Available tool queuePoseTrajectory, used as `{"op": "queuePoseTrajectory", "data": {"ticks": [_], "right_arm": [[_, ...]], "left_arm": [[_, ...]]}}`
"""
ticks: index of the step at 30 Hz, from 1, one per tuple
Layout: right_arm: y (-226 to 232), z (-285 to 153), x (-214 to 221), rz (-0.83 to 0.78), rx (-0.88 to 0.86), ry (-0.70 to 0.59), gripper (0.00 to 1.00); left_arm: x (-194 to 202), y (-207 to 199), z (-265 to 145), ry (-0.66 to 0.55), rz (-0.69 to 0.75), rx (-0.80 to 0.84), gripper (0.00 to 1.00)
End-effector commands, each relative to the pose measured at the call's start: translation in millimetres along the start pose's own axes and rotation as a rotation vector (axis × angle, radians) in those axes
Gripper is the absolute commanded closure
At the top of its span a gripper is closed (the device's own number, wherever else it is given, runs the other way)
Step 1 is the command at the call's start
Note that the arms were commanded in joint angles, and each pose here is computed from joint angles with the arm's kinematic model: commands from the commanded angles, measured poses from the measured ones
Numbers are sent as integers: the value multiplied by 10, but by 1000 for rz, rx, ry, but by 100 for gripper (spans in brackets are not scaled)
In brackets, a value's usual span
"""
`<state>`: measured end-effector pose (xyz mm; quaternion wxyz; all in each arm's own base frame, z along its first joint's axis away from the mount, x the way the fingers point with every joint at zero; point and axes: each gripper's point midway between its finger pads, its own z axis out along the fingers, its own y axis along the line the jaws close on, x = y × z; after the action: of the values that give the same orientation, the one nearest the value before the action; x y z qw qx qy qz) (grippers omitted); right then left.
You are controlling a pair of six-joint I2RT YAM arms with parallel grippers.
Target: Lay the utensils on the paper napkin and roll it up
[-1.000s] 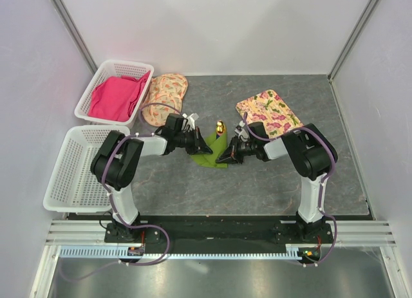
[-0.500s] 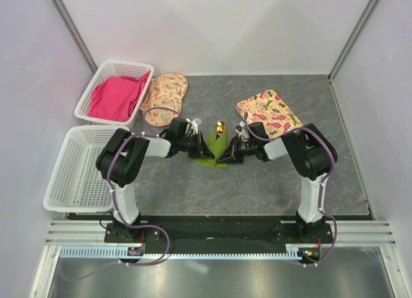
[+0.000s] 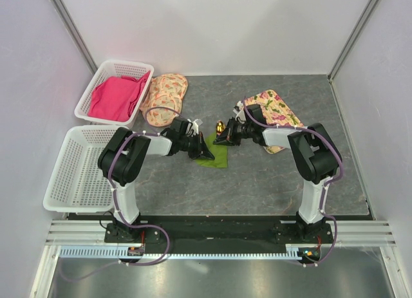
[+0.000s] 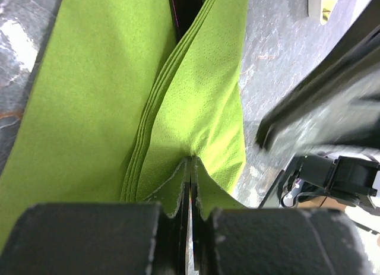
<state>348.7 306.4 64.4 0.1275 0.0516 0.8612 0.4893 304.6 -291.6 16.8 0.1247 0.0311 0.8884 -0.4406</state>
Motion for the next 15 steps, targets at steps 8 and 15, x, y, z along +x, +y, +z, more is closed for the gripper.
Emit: {"op": "queuePoseTrajectory", "data": {"ticks": [8,15], "right_arm": [[-239,107,-80,-86,162,-12,95],[-294,200,-116,-85,168,-15,98]], "left_arm": [[-123,49,-3,-31,95,-51,97],[-142,38,-8,-25,116,-61,97]]}}
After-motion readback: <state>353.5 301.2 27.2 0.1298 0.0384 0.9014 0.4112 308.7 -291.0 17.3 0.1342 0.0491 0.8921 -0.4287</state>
